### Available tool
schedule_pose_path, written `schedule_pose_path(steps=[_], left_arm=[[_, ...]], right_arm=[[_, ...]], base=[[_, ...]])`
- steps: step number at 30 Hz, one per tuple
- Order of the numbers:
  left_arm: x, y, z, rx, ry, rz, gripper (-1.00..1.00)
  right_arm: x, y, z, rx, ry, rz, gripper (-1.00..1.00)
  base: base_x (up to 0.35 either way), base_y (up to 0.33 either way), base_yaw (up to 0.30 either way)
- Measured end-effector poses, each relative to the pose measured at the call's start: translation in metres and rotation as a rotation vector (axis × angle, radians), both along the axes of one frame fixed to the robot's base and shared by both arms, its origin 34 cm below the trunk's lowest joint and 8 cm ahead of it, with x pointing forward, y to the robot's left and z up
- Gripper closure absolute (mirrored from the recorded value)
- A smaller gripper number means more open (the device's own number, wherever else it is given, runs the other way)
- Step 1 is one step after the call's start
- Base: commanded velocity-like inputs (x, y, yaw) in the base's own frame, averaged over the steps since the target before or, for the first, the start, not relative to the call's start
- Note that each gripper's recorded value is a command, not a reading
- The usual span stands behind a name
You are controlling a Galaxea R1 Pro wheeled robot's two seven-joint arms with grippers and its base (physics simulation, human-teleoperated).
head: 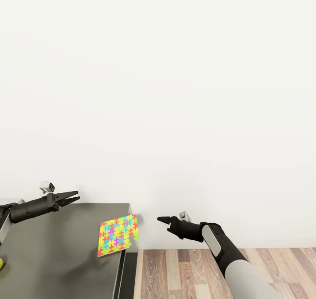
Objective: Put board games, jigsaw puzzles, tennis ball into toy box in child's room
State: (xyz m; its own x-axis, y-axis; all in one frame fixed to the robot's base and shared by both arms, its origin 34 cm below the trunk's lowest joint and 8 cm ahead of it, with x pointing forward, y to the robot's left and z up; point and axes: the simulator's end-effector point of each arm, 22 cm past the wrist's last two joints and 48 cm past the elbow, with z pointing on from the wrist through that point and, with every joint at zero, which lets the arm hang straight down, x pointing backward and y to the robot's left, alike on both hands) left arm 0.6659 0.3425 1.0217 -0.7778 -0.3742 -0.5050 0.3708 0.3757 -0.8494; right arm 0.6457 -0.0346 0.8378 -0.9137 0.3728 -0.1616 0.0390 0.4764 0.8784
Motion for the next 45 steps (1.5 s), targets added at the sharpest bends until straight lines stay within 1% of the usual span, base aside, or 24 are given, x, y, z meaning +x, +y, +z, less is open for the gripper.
schedule_pose_path(steps=[41,45], left_arm=[[0.009,0.003,-0.046,0.004,-0.002,0.003,-1.0],[0.009,0.004,-0.046,0.005,-0.001,0.004,-1.0]], right_arm=[[0.01,0.0,-0.046,0.008,-0.004,-0.001,-1.0],[0.009,0.001,-0.045,0.009,-0.004,0.0,-1.0]], base=[[0.0,0.0,0.0],[0.0,0.0,0.0]])
